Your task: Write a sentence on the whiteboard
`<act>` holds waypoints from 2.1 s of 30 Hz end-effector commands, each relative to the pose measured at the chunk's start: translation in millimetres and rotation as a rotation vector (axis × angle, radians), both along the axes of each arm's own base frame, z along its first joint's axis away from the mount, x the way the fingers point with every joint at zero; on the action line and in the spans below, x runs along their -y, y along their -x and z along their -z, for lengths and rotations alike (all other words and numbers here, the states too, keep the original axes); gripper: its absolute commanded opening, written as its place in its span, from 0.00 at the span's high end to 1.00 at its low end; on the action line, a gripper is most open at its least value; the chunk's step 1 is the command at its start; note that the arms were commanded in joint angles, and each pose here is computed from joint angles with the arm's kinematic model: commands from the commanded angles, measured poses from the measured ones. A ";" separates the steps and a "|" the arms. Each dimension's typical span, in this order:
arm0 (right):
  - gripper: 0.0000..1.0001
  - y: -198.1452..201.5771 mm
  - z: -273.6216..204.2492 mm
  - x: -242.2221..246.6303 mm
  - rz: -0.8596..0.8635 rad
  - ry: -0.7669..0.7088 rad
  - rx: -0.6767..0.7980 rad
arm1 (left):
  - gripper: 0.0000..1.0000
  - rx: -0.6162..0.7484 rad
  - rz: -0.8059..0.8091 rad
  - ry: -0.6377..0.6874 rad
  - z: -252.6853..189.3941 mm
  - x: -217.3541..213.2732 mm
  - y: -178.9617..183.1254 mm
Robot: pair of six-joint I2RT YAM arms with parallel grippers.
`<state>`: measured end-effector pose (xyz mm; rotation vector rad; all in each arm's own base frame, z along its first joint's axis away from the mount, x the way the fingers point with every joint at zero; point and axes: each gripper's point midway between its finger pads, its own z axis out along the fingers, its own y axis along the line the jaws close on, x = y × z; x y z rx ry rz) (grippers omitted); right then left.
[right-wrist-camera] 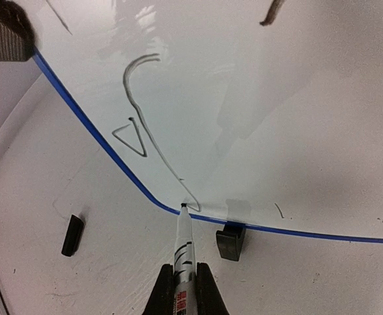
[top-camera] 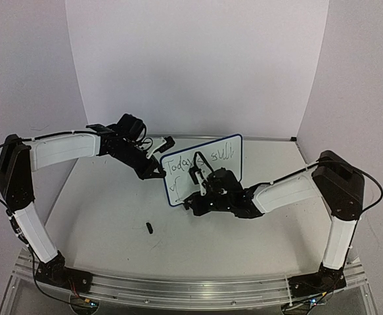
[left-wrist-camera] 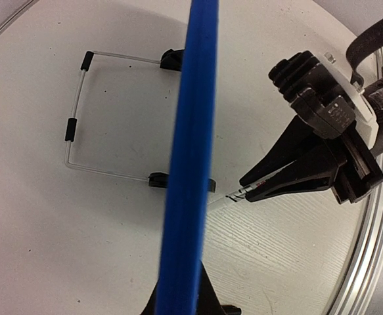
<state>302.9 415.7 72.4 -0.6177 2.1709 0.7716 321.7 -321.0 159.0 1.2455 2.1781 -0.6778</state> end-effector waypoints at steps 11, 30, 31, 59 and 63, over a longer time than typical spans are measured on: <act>1.00 0.5 -59.3 5.1 0.009 -0.164 0.101 | 1.00 -0.027 -0.015 -0.135 35.4 -15.9 0.5; 1.00 -16.9 -57.3 -3.3 0.050 -0.150 0.124 | 1.00 -0.029 -0.014 -0.138 36.9 -15.7 0.2; 1.00 -17.3 -57.4 -2.4 0.056 -0.149 0.126 | 1.00 -0.029 -0.014 -0.138 36.9 -15.7 0.2; 1.00 -25.2 -63.9 20.2 0.164 -0.126 0.167 | 1.00 -0.033 -0.014 -0.140 38.4 -15.9 0.4; 1.00 -22.1 -69.5 20.3 0.148 -0.135 0.172 | 1.00 -0.031 -0.014 -0.142 38.5 -16.0 0.3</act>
